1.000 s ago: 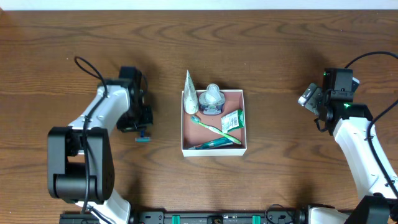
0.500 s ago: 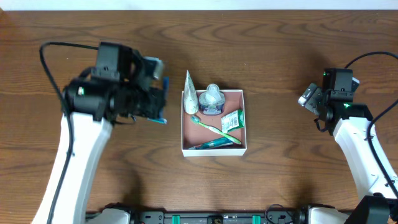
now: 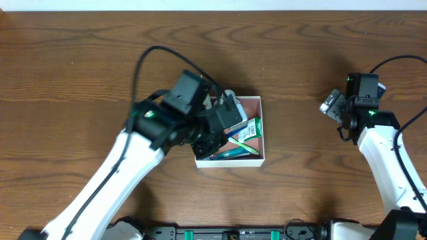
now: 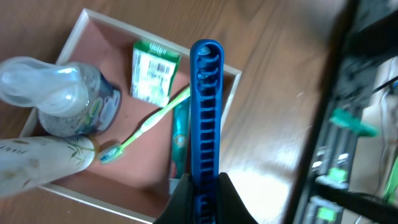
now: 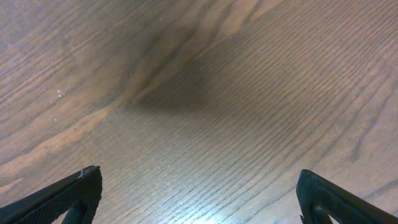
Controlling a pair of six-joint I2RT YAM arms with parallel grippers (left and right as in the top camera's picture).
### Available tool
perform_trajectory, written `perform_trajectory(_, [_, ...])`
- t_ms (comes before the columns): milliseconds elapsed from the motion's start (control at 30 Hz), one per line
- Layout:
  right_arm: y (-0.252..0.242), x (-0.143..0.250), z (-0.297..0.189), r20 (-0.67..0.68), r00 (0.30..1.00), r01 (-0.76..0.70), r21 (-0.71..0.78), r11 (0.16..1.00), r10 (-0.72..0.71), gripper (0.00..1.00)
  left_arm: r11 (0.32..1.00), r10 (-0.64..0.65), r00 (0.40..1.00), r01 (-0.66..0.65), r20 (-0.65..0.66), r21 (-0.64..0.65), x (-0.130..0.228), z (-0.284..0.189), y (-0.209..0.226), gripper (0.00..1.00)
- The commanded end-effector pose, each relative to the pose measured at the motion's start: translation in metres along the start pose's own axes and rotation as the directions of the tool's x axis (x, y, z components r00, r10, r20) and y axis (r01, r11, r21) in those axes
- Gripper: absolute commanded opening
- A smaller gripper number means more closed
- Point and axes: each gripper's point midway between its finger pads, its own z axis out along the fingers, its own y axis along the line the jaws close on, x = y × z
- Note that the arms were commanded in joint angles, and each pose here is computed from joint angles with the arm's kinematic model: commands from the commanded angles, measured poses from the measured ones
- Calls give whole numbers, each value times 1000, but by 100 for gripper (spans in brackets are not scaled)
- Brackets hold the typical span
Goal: Pack container
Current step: 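Lift the blue razor and carry it into the box, then release the razor in the box and retract the left arm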
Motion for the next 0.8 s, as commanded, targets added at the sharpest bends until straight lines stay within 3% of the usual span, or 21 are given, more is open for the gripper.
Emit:
perform_trajectory(0, [-4, -3, 1, 7, 1000, -21, 17, 1000, 21, 99, 999, 36, 994, -39, -99, -31, 14, 22, 18, 7])
perform_trajectory(200, [-4, -3, 1, 7, 1000, -21, 17, 1000, 21, 99, 1000, 15, 989, -16, -147, -1, 20, 47, 27, 49])
perform_trajectory(500, [-4, -3, 1, 7, 1000, -21, 17, 1000, 21, 99, 997, -43, 998, 40, -37, -64, -6, 15, 24, 65])
perform_trajectory(567, [-4, -3, 1, 7, 1000, -21, 17, 1000, 21, 99, 995, -53, 998, 54, 15, -89, -14, -1, 21, 74])
perform_trajectory(667, [-4, -3, 1, 7, 1000, -21, 17, 1000, 21, 99, 991, -50, 995, 61, 87, -120, -21, -27, 12, 98])
perform_trajectory(767, [-4, -3, 1, 7, 1000, -21, 17, 1000, 21, 99, 986, -40, 984, 66, 171, -154, -24, -61, -2, 98])
